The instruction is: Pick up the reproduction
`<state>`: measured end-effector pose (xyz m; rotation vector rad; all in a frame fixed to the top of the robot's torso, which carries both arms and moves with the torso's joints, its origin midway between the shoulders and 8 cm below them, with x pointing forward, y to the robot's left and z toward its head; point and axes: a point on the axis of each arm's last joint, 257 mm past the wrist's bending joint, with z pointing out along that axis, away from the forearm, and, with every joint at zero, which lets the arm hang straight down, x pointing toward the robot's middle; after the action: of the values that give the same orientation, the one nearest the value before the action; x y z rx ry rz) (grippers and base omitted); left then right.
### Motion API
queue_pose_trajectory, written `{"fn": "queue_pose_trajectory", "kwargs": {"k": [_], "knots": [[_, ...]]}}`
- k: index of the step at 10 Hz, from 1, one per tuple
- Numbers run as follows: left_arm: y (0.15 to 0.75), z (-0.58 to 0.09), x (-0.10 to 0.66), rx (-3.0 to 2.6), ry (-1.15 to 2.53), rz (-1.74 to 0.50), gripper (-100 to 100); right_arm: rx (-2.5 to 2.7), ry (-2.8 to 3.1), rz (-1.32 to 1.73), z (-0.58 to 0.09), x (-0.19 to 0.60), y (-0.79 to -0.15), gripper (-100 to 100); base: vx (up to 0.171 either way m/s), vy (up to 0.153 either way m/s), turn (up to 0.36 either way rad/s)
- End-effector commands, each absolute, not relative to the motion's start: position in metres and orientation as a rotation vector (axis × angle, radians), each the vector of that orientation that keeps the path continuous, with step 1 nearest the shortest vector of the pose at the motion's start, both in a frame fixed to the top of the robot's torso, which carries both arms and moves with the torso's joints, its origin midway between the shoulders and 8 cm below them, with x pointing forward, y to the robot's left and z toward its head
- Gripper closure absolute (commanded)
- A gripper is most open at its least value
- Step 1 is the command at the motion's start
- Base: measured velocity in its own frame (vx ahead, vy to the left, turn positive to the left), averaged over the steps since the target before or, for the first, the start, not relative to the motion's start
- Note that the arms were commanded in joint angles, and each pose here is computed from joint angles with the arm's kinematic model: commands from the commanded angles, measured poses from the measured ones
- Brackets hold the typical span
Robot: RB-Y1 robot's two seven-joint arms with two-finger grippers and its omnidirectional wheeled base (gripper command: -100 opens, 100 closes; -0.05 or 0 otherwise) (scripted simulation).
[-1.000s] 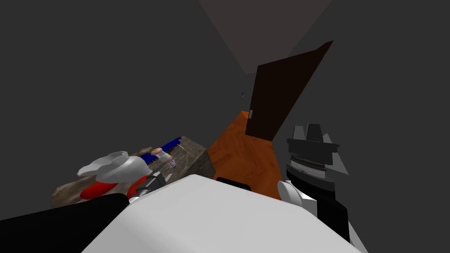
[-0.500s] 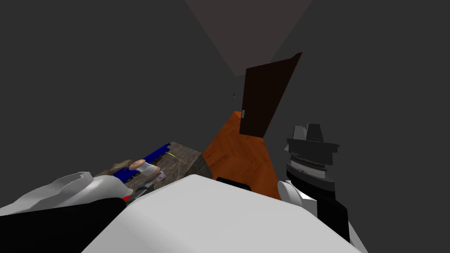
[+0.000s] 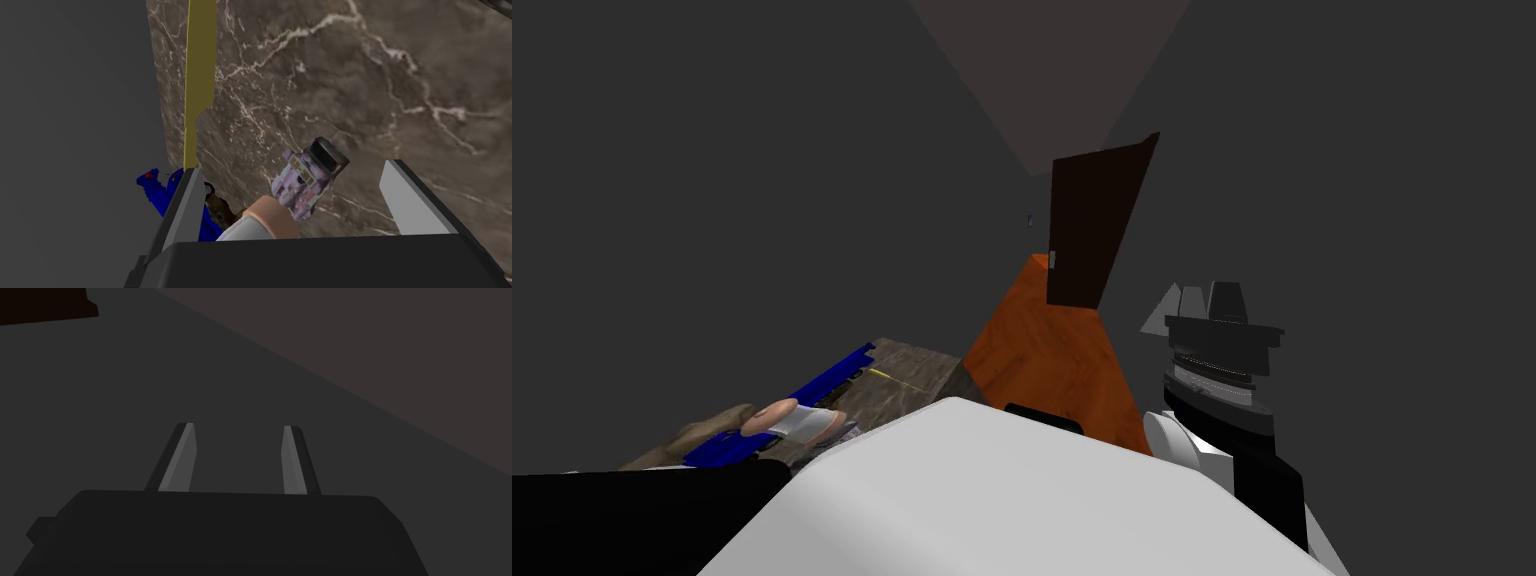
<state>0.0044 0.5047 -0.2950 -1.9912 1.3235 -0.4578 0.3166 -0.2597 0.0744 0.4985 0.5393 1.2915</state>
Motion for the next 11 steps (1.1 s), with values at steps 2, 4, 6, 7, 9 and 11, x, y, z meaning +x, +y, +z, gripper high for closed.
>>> {"fn": "queue_pose_trajectory", "kwargs": {"k": [2,4,6,7,9,11], "knots": [[0.512,-0.308,-0.049,-2.103,1.383,-0.303,-100,0.498,0.539,1.291,0.074,0.317,-0.260,0,0.041,0.074,-0.287],[0.515,-0.311,-0.067,-2.139,1.403,-0.248,-100,0.498,0.539,1.291,0.074,0.317,-0.260,0,0.042,0.097,-0.165],[0.520,-0.316,-0.097,-2.196,1.436,-0.154,-100,0.499,0.539,1.291,0.074,0.317,-0.260,0,0.044,0.058,-0.178],[0.521,-0.317,-0.109,-2.218,1.449,-0.118,-100,0.499,0.539,1.291,0.074,0.317,-0.260,0,0.039,0.077,-0.160],[0.520,-0.320,-0.113,-2.231,1.455,-0.104,-100,0.498,0.539,1.291,0.074,0.317,-0.260,0,0.024,0.067,-0.113],[0.522,-0.328,-0.116,-2.233,1.452,-0.097,-100,0.499,0.539,1.291,0.074,0.317,-0.260,0,0.005,0.008,-0.011]]}}
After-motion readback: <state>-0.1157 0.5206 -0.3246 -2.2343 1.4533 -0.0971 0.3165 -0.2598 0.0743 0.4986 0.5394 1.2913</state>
